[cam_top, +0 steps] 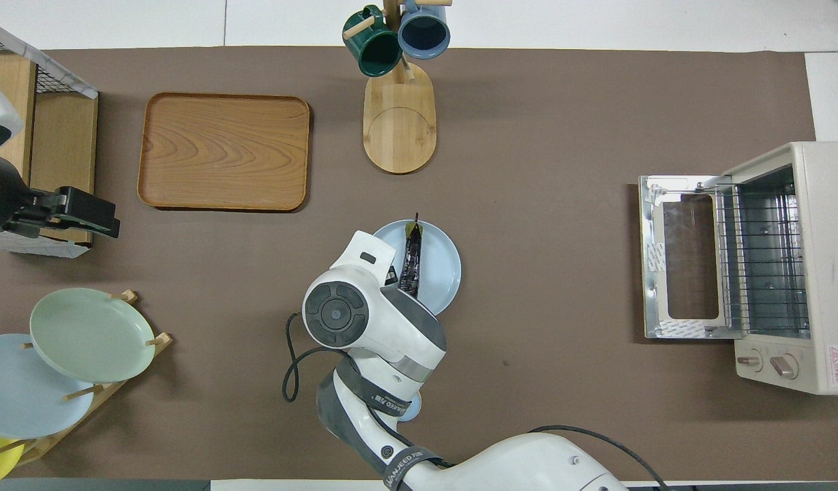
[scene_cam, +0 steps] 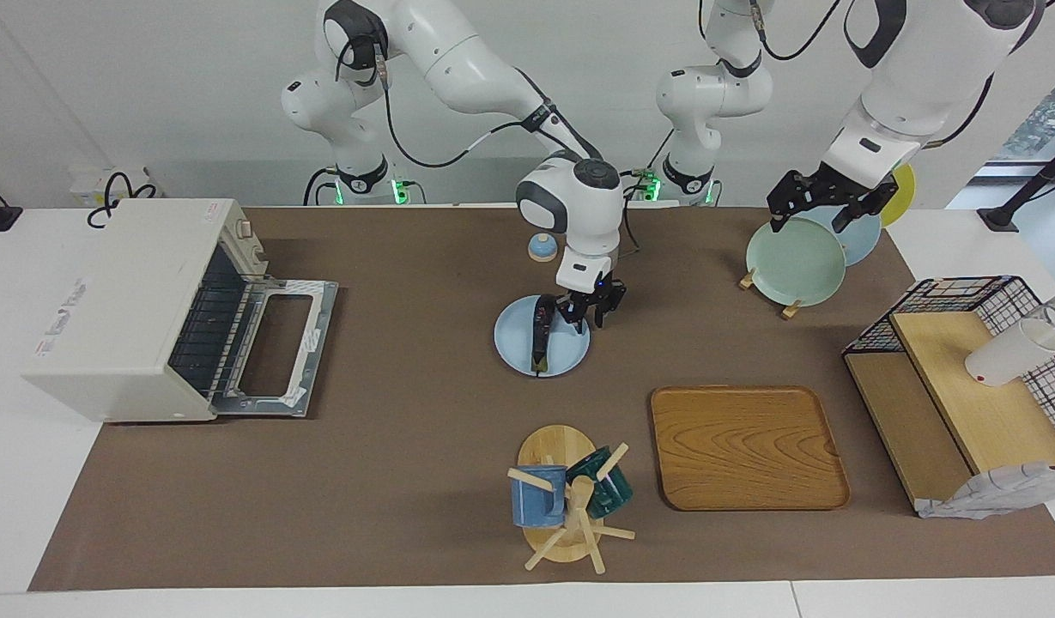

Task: Put eggplant into oven
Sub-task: 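Carry the eggplant with the right gripper to the open toaster oven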

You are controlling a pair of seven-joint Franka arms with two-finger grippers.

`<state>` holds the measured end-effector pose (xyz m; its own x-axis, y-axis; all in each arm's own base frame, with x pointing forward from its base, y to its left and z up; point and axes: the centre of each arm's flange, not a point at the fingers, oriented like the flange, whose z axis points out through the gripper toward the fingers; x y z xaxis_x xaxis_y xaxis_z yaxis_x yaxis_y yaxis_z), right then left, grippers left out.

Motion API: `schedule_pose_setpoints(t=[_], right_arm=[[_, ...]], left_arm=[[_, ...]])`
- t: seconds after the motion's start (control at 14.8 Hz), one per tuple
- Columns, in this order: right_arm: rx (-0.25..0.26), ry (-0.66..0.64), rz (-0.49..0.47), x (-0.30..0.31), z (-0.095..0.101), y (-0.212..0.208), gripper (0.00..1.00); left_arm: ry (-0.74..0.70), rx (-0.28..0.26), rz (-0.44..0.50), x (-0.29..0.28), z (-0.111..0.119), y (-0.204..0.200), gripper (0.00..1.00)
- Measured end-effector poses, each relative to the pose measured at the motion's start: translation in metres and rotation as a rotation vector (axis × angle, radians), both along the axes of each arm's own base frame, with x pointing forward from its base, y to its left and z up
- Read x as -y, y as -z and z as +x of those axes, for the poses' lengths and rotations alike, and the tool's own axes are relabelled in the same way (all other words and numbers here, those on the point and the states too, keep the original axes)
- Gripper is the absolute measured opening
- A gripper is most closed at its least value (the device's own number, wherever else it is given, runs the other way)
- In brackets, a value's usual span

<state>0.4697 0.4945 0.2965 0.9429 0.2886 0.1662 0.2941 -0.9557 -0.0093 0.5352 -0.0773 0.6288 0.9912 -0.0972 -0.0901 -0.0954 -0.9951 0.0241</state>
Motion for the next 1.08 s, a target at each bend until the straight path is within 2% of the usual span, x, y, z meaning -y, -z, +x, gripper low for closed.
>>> schedule_pose_setpoints(t=[0.2, 0.34, 0.47, 0.54, 0.67, 0.88, 1.08], right_arm=[[0.014, -0.020, -0.022, 0.003, -0.003, -0.002, 0.05], [0.035, -0.051, -0.058, 0.004, -0.007, -0.010, 0.04], [0.041, -0.099, -0.188, 0.012, -0.003, -0.017, 0.04], [0.032, -0.113, -0.247, 0.019, 0.007, -0.030, 0.04], [0.016, -0.098, -0.307, 0.040, 0.032, -0.061, 0.03], [-0.017, -0.018, -0.343, 0.110, 0.060, -0.101, 0.03], [-0.073, 0.037, -0.366, 0.207, 0.059, -0.117, 0.03]], left_arm=[[0.003, -0.011, 0.001, 0.001, 0.000, 0.005, 1.00], [0.002, -0.027, 0.004, 0.001, -0.001, 0.012, 1.00], [0.003, -0.039, 0.006, 0.001, -0.002, 0.018, 1.00], [0.002, -0.032, 0.005, 0.001, -0.002, 0.017, 1.00], [0.000, -0.019, 0.003, 0.000, -0.002, 0.014, 1.00], [0.000, -0.012, 0.002, 0.000, -0.003, 0.010, 1.00], [0.001, -0.016, 0.003, 0.000, -0.004, 0.010, 1.00]])
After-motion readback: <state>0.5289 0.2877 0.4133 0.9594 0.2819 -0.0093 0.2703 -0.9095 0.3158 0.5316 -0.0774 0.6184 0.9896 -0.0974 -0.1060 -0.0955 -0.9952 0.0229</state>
